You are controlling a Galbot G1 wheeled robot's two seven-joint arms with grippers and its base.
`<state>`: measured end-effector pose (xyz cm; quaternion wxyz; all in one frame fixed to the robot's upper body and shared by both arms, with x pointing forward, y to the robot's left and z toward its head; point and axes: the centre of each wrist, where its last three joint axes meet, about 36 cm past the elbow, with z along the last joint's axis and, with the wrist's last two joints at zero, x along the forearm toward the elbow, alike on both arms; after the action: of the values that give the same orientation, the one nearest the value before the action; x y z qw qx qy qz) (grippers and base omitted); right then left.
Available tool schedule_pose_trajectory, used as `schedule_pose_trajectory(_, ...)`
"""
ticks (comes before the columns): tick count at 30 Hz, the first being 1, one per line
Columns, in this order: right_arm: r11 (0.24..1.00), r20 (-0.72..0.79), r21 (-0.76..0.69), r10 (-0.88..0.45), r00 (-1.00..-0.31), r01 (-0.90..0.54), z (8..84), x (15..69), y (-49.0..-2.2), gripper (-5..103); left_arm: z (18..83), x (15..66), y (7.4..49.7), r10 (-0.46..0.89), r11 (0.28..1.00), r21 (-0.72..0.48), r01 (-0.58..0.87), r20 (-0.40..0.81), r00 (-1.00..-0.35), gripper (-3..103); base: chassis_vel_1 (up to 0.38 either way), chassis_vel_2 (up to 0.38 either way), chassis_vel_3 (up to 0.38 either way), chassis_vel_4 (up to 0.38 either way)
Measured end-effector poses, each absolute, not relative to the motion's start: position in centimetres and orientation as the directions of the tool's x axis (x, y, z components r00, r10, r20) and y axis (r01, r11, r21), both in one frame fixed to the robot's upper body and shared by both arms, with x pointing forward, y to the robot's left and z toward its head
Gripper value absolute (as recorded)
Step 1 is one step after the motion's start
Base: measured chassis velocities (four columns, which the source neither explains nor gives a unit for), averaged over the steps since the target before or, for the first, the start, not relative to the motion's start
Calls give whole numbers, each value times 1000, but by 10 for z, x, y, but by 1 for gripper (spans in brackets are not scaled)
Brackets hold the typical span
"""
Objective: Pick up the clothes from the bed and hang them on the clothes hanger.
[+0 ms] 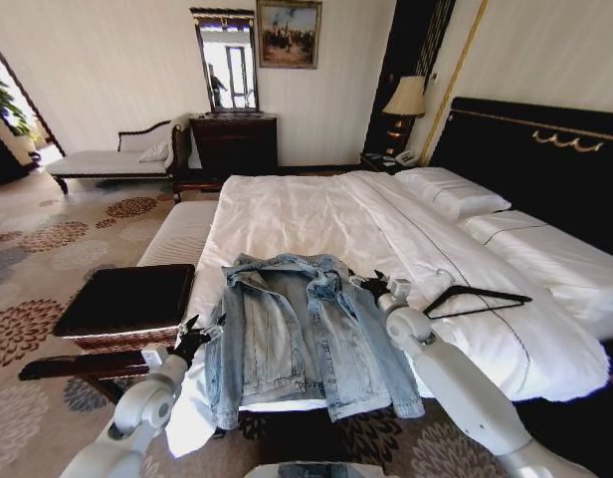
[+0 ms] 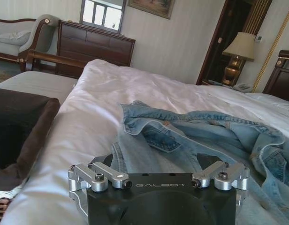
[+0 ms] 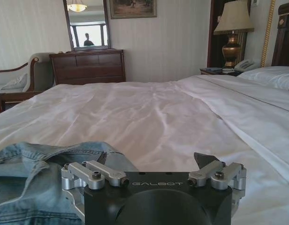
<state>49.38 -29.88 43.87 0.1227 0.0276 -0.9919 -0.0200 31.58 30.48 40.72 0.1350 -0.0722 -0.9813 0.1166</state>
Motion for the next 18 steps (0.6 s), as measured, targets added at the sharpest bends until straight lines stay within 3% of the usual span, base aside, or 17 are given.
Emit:
schedule_pose_trajectory(9, 998, 259, -62, 10, -966, -6, 458, 504, -339, 100, 410, 304, 271, 208, 958, -243, 150, 235, -950, 100, 0, 0, 0, 0)
schedule_pose_trajectory(15, 970, 294, -245, 73, -953, -1, 482, 502, -401, 100, 400, 300, 245, 240, 953, -244, 180, 242, -940, 100, 0, 0, 0, 0)
schedule_pose_trajectory(18, 966, 308, -258, 76, -948, -6, 484, 499, -415, 100, 397, 297, 239, 242, 950, -258, 176, 249, -938, 100, 0, 0, 0, 0)
